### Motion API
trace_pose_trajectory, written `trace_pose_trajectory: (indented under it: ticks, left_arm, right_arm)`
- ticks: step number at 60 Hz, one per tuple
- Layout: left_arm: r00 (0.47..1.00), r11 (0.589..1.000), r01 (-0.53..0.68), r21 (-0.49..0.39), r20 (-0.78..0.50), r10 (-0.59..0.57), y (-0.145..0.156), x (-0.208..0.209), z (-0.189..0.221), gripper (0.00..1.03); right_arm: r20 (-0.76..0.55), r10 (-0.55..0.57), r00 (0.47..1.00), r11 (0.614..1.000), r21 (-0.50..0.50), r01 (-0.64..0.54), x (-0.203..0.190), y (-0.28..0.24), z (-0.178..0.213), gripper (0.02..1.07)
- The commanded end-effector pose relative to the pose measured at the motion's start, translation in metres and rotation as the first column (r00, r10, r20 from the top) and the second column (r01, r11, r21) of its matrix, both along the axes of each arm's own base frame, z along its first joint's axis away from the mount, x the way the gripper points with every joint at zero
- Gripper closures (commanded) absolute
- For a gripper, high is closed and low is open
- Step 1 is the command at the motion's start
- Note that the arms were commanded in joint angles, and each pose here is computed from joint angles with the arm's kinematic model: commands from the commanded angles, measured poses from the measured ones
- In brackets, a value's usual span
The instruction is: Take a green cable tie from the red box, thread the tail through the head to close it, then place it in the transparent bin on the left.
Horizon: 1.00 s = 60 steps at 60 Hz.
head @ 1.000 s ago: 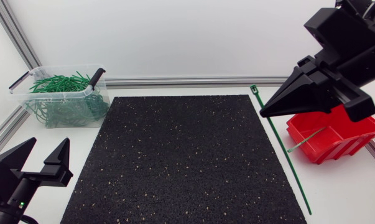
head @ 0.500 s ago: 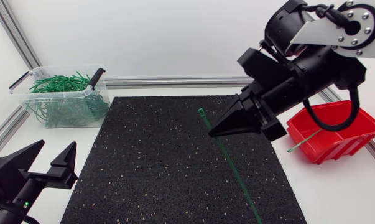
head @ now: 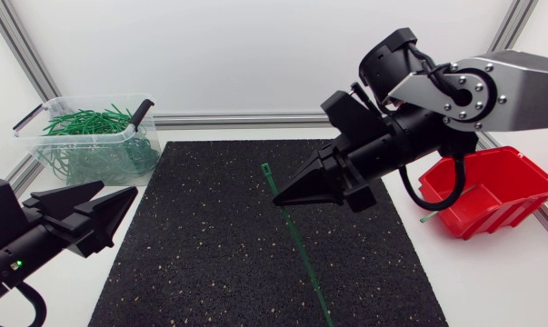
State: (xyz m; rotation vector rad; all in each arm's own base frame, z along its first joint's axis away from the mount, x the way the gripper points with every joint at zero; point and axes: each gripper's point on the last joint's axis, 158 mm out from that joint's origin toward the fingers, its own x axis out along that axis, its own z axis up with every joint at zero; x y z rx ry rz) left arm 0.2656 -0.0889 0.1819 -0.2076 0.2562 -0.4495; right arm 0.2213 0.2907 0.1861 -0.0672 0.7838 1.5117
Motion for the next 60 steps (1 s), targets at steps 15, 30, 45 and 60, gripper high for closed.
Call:
trace_pose_trajectory:
  ticks: [15, 30, 45, 60]
  left_arm:
    - [0.949, 0.947, 0.293, -0.133, -0.077, -0.305, -0.062, -0.002, 0.033, 0.04]
    - [0.838, 0.833, 0.501, -0.233, -0.109, -0.535, -0.107, -0.019, 0.055, 0.04]
    - [0.707, 0.709, 0.637, -0.304, -0.136, -0.694, -0.134, -0.023, 0.054, 0.04]
    - [0.605, 0.608, 0.727, -0.319, -0.122, -0.787, -0.167, -0.035, 0.064, 0.04]
  right_arm:
    - [-0.111, -0.027, 0.993, 0.996, 0.082, 0.036, 0.002, 0.0, 0.005, 1.01]
    - [-0.146, -0.024, 0.989, 0.994, 0.099, 0.039, 0.004, 0.003, 0.001, 1.01]
    - [-0.192, -0.023, 0.981, 0.99, 0.132, 0.05, 0.008, 0.003, 0.004, 1.01]
    - [-0.22, -0.036, 0.975, 0.984, 0.162, 0.073, 0.018, 0.003, 0.009, 1.01]
